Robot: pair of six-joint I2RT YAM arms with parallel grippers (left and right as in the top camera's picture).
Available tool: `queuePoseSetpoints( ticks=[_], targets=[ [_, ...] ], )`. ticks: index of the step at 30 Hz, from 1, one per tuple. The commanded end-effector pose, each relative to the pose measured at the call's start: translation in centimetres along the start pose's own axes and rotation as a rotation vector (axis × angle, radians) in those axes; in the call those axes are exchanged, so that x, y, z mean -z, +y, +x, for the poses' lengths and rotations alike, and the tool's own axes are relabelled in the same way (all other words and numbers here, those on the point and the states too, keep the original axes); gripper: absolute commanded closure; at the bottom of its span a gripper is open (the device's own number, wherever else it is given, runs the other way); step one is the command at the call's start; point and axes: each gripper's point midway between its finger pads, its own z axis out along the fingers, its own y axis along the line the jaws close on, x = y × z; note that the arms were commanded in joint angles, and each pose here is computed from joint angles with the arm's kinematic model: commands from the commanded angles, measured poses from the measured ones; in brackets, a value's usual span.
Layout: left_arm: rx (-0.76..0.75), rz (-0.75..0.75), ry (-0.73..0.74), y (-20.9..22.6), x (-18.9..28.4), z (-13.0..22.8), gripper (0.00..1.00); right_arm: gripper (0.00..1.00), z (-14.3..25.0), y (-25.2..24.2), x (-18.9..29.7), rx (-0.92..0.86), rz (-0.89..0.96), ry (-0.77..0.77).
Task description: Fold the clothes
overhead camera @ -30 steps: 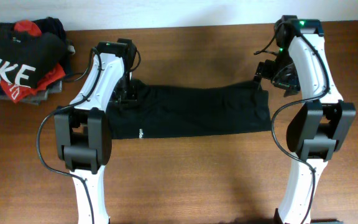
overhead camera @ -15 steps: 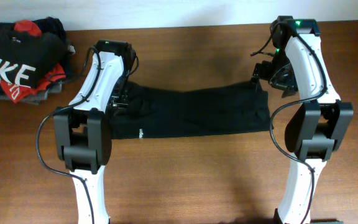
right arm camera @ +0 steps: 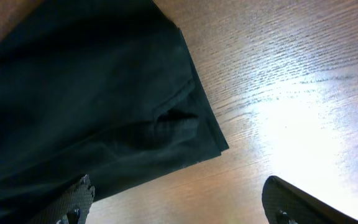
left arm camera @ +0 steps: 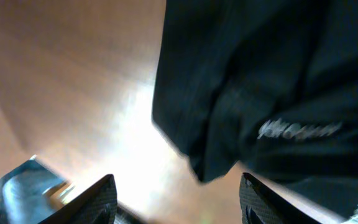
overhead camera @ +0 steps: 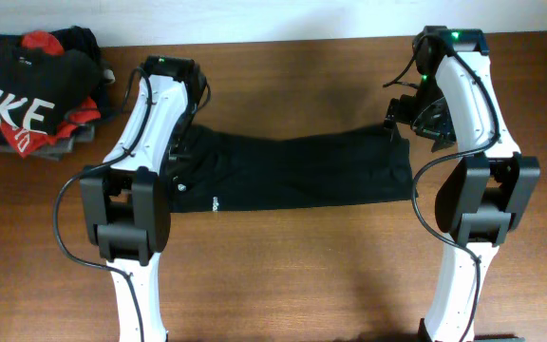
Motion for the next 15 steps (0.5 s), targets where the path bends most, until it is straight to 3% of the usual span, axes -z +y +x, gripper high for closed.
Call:
queuePoseSetpoints(
  ticks=[1,4,15],
  targets=[
    [-0.076,0.232,-0.109,-3.9,2.7,-2.0,0.37,0.09,-0.5,0.0,1.5,-0.006,-0.005,-0.063],
    [-0.219,0.371,-0.161,-7.4,3.7,-2.6,0.36,0.06,-0.6,0.1,1.5,-0.005,-0.008,-0.065],
    [-0.32,0.373,-0.214,-9.9,4.3,-2.5,0.4,0.05,-0.7,0.2,0.5,-0.005,-0.005,-0.058]
  ],
)
